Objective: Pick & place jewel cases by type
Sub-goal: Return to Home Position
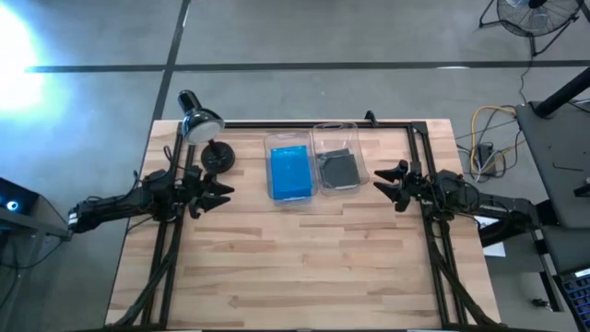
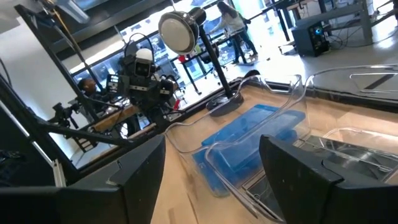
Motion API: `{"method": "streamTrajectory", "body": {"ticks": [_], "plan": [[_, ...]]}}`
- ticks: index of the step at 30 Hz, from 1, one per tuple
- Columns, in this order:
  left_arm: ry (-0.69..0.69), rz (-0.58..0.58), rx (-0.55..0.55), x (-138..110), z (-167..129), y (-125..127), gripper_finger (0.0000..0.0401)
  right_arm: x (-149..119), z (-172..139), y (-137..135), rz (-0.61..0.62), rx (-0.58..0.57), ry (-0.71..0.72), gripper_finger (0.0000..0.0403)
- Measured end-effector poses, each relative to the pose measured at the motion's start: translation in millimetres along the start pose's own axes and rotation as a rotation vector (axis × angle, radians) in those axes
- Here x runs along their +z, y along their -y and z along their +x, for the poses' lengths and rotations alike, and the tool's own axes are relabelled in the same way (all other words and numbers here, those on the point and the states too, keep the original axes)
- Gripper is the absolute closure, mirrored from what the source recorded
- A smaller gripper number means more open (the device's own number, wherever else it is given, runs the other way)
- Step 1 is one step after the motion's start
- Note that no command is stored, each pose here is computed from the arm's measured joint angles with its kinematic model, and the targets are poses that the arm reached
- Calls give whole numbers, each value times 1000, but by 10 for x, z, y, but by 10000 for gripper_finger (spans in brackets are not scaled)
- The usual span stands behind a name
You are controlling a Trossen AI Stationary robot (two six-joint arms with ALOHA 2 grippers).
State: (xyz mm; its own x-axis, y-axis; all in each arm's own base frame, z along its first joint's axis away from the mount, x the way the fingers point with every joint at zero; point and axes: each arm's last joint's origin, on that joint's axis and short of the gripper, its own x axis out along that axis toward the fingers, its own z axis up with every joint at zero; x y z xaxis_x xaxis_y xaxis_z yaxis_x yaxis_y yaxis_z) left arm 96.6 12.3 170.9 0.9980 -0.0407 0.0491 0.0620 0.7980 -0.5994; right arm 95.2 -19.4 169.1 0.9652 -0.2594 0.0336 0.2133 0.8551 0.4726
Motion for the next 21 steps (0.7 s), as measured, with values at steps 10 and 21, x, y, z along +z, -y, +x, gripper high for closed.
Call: {"method": "streamTrajectory", "body": {"ticks": [10, 21], "plan": [[0, 0, -1, 1, 0, 1, 188, 0, 0, 0, 0, 0, 0, 140], [1, 0, -1, 2, 0, 2, 188, 0, 0, 0, 0, 0, -1, 144]]}}
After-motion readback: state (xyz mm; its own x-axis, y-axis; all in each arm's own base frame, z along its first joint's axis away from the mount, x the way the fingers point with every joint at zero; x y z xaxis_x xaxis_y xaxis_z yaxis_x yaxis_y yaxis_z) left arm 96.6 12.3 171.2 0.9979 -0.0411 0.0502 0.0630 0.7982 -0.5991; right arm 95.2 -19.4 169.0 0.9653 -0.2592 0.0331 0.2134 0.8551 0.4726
